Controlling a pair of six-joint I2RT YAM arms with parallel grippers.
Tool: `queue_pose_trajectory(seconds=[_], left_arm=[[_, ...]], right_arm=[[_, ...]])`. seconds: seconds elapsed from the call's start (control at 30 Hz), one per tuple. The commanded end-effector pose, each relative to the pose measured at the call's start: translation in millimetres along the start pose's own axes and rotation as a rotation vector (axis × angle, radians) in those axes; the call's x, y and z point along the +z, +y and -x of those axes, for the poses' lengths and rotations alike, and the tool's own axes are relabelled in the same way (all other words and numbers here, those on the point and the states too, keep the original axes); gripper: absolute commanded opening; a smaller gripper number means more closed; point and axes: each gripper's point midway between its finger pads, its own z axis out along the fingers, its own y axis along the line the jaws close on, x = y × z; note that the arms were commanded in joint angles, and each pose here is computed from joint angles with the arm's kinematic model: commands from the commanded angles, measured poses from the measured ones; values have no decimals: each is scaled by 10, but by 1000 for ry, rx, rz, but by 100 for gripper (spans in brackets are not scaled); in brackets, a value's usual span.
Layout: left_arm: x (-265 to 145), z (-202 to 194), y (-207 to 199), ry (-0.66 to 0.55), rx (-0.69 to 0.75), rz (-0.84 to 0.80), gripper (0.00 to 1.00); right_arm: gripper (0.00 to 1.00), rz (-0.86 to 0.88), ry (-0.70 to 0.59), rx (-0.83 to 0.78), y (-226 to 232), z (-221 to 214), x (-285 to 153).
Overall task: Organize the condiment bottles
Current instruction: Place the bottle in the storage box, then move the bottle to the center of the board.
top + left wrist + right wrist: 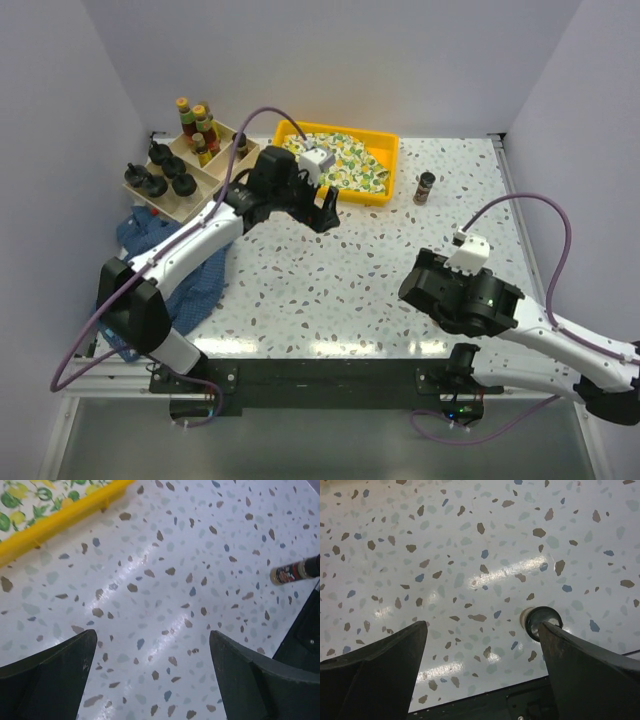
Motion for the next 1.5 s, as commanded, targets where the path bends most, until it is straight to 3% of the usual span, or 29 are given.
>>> queue_pose_trajectory(seconds=[0.0,0.13,0.3,0.63,0.8,0.93,1.27,1.47], left_arm=[[-227,-75,-212,-126,33,-57,100],[-366,-120,-166,-169,59,-10,100],[-442,-97,-218,-189,58,-25,100],[-511,-83,-188,-192,60,14,100],[-526,-87,-174,-194,63,29,100],[-498,-110,-131,-188,61,49,100],[-455,-160,-45,-171,58,90,100],[-452,-174,25,-165,54,130,100]], right_arm=[[94,-97,-73,61,-226,153,-21],[90,-168,-82,80,-335,189,-27],[88,-373,31,96,-617,24,105],[79,-510,151,143,-893,-280,273],[70,-531,206,175,-931,-488,287],[70,-572,239,166,-1006,-618,284],[70,-492,239,199,-866,-680,403],[59,-474,240,185,-802,-680,457]])
